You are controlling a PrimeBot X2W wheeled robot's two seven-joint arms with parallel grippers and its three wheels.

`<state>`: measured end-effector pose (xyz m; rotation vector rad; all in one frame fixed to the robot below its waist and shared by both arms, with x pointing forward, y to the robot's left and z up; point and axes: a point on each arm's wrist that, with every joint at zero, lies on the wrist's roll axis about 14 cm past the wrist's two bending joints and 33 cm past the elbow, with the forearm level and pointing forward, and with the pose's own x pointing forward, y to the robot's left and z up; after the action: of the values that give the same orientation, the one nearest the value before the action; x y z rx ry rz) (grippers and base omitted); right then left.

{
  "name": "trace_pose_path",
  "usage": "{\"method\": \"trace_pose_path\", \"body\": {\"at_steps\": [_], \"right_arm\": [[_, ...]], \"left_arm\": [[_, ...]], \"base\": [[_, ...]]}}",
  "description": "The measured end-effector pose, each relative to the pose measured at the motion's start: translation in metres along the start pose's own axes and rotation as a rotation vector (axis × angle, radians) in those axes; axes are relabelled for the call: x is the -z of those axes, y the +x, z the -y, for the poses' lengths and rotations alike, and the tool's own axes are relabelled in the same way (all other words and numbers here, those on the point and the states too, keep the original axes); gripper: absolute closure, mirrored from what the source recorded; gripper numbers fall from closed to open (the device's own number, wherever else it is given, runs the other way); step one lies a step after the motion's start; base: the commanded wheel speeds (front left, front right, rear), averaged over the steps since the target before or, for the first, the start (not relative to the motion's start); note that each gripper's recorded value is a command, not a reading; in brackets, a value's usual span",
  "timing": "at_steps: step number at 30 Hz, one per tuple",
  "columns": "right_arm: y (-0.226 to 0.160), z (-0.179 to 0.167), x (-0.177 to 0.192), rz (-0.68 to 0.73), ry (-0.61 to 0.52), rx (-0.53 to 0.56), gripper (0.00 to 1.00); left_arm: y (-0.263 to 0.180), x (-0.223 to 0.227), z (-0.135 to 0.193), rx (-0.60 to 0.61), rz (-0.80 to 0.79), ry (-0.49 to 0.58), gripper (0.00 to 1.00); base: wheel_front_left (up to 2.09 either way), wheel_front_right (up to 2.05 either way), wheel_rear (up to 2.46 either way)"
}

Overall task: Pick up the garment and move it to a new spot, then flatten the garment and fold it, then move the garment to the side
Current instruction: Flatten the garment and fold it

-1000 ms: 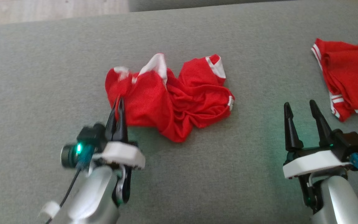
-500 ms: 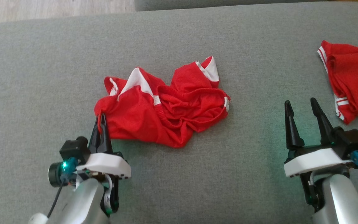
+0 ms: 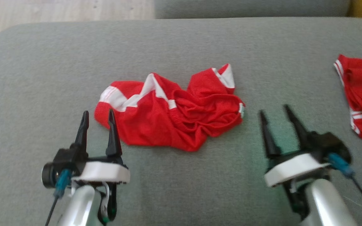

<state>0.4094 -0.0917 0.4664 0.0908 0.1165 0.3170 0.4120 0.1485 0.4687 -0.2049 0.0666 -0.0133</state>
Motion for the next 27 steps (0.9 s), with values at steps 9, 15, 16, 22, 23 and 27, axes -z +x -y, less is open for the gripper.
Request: {"method": "trace_pose_path", "body": {"at_steps": [9, 15, 16, 22, 23, 27], "right_arm": [[0.037, -0.098, 0.013, -0.113, -0.017, -0.311, 0.0], [0.049, -0.136, 0.045, -0.236, -0.044, -0.437, 0.0], [0.05, -0.14, 0.05, -0.258, -0.046, -0.452, 0.0], [0.057, -0.158, 0.067, -0.318, -0.084, -0.513, 0.0], [0.058, -0.159, 0.068, -0.322, -0.087, -0.518, 0.13], [0.061, -0.16, 0.069, -0.325, -0.087, -0.522, 0.64]], "left_arm": [[-0.037, -0.001, -0.02, -0.064, 0.013, -0.012, 0.0], [-0.053, 0.0, -0.037, -0.137, 0.01, -0.023, 0.0], [-0.056, 0.001, -0.041, -0.15, 0.009, -0.024, 0.0], [-0.066, -0.003, -0.056, -0.206, 0.02, -0.021, 0.0], [-0.067, -0.003, -0.057, -0.211, 0.02, -0.021, 0.0], [-0.068, -0.004, -0.059, -0.218, 0.021, -0.021, 0.0]], "base": [[0.0, 0.0, 0.0], [0.0, 0.0, 0.0], [0.0, 0.0, 0.0], [0.0, 0.0, 0.0], [0.0, 0.0, 0.0], [0.0, 0.0, 0.0]]}}
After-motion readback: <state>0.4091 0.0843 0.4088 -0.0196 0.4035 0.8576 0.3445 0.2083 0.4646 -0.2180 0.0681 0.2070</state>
